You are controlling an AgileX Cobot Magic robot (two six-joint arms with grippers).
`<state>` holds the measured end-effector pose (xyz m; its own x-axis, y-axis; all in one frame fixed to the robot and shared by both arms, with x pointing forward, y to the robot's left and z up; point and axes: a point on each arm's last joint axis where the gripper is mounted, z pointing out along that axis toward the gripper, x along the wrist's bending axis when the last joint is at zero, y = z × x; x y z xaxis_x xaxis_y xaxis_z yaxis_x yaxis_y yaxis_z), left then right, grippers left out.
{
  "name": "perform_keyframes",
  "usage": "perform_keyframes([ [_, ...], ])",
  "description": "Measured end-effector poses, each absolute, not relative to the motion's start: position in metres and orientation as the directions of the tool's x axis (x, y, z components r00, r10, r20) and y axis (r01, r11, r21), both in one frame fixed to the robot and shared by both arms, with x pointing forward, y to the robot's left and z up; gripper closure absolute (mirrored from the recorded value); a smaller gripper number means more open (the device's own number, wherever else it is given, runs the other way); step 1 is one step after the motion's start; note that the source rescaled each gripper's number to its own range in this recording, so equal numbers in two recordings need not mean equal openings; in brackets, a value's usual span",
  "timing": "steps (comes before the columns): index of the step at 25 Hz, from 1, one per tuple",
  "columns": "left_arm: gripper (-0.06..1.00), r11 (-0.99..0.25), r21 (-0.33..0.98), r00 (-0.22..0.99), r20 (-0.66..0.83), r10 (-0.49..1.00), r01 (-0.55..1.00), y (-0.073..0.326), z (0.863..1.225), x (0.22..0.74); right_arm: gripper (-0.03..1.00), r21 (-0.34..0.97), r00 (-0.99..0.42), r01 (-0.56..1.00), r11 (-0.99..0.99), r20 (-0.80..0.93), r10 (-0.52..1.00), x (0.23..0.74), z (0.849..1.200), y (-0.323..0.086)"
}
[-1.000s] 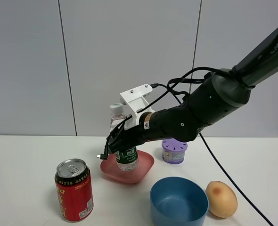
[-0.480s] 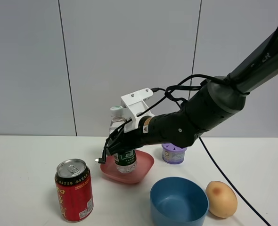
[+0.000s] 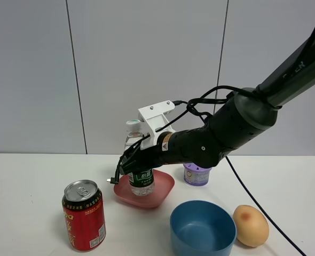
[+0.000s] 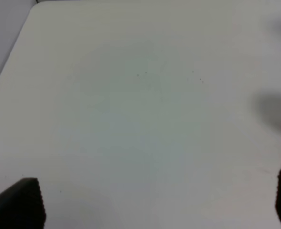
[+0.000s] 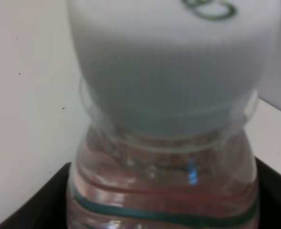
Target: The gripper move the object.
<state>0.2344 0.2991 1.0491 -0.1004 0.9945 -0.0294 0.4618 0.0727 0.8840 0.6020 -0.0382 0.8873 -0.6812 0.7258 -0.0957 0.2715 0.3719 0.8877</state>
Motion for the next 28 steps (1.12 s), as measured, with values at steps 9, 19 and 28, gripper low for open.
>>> perform_keyframes([
  [9,-0.06,0.073,0.884,-0.1,-0.029,0.995,0.462,0.299,1.049,0.234,0.5,0.883,-0.678,0.277,0.378,-0.099,0.728,0.602,0.894,-0.039],
  [19,-0.06,0.073,0.884,-0.1,-0.029,0.995,0.462,0.299,1.049,0.234,0.27,0.858,-0.67,0.319,0.402,-0.096,0.736,0.595,0.915,-0.038],
  [28,-0.06,0.073,0.884,-0.1,-0.029,0.995,0.462,0.299,1.049,0.234,0.26,0.77,-0.65,0.416,0.484,-0.12,0.75,0.576,0.966,-0.053],
])
